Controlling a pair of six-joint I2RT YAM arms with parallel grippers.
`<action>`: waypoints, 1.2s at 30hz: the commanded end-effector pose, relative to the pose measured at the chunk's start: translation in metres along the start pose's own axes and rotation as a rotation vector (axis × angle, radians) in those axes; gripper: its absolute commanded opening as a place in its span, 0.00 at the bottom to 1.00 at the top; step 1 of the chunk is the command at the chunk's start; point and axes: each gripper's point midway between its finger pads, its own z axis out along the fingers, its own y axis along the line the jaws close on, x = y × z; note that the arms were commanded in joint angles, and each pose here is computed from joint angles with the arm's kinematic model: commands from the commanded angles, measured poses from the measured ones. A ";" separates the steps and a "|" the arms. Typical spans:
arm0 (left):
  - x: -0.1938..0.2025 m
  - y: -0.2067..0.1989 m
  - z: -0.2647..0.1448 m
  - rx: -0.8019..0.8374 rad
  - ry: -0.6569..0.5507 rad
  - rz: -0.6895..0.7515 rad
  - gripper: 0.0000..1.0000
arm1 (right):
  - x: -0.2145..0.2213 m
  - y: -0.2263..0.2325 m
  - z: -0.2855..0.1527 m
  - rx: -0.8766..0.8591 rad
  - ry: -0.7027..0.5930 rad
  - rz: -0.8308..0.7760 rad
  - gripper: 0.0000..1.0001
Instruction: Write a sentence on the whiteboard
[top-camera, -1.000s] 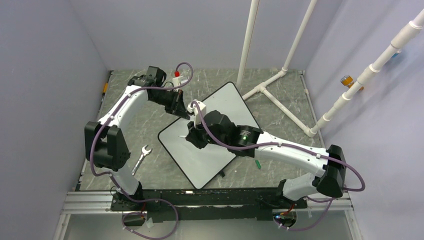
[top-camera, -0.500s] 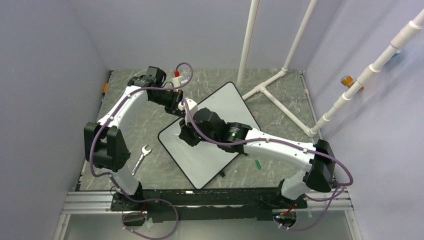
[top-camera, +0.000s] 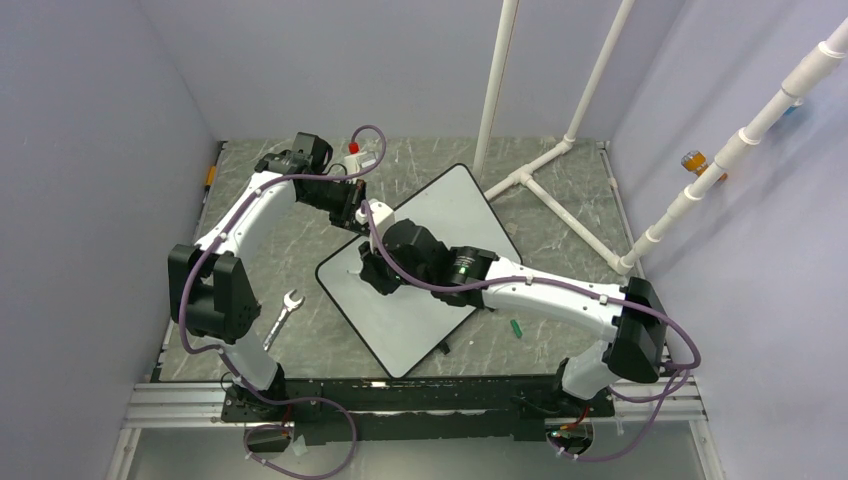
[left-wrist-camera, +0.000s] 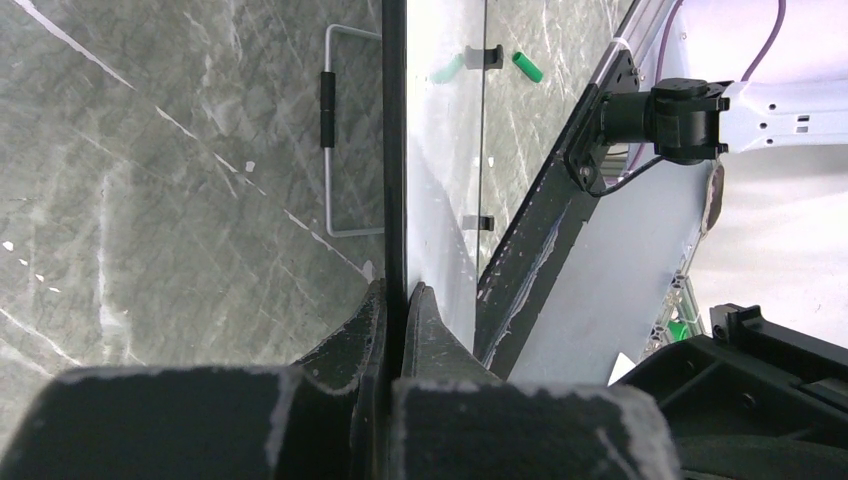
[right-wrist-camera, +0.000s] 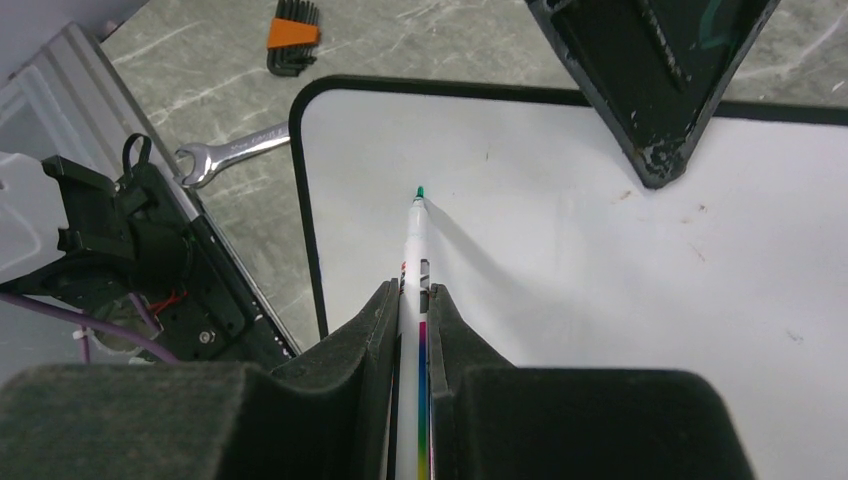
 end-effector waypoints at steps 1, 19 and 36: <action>-0.022 0.020 -0.011 -0.147 -0.079 0.169 0.00 | 0.005 -0.004 -0.009 0.018 -0.010 0.021 0.00; -0.022 0.021 -0.011 -0.148 -0.079 0.169 0.00 | -0.014 0.012 -0.027 -0.052 -0.041 0.037 0.00; -0.021 0.020 -0.011 -0.142 -0.076 0.167 0.00 | -0.037 0.011 -0.007 -0.007 -0.065 0.056 0.00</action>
